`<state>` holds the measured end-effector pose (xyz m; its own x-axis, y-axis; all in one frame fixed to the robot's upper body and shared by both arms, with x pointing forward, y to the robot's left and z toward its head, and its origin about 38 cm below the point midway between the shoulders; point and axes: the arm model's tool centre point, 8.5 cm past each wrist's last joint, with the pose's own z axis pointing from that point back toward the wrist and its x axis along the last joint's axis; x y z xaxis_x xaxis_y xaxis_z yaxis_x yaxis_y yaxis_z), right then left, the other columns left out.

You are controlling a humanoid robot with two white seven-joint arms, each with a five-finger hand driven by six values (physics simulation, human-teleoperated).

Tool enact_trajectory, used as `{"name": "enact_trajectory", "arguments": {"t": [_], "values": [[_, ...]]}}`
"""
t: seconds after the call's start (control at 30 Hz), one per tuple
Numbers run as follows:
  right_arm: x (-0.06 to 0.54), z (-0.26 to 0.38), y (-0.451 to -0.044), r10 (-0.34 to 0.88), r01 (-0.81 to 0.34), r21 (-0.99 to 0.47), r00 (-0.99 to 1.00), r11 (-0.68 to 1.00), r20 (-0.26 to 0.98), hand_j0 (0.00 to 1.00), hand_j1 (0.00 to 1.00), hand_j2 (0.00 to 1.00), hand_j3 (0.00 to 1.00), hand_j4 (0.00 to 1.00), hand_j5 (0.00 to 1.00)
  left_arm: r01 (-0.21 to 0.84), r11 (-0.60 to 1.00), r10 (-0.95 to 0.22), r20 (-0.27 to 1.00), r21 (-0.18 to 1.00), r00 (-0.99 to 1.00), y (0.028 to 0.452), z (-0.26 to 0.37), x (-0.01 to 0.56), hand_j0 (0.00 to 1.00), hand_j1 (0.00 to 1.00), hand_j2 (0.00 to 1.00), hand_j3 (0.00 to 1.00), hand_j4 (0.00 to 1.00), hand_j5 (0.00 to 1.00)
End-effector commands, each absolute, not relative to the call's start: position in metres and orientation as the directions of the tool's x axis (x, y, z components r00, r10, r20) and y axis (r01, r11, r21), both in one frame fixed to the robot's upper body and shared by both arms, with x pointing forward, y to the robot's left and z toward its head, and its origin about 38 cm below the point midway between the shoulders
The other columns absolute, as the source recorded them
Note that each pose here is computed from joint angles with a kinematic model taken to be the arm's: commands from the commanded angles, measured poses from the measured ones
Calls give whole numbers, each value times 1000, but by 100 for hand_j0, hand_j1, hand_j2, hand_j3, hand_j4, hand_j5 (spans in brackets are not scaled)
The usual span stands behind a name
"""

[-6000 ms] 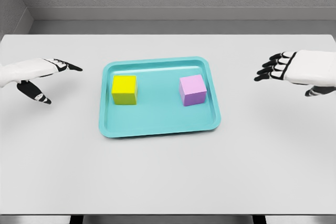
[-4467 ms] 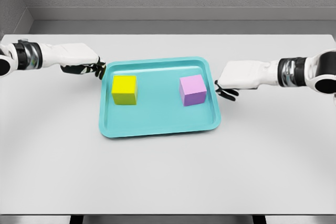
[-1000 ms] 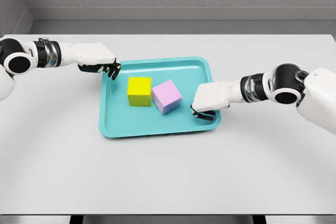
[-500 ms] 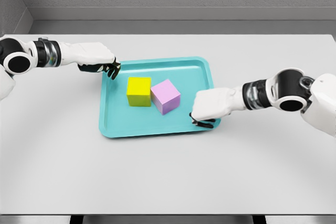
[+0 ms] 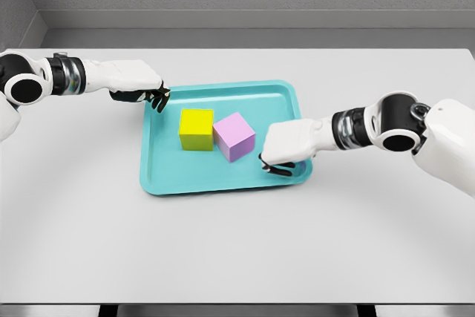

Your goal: Push two cubes

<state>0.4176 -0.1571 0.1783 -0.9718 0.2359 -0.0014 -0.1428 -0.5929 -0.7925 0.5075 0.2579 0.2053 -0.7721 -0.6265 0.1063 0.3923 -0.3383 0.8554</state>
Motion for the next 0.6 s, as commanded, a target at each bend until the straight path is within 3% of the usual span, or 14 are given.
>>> {"name": "enact_trajectory", "arguments": {"t": [0.0,0.57], "values": [[417,179,-150,229,-142,-799,-973,-584,5,0,0,0,0,0,0,394,-332,-629,110,857,-770,258,206,508,31,31,31,31,31,31],[446,166,-155,314,-218,-783,-949,-582,31,0,0,0,0,0,0,394,-332,-629,110,857,-770,258,206,508,31,31,31,31,31,31]]}}
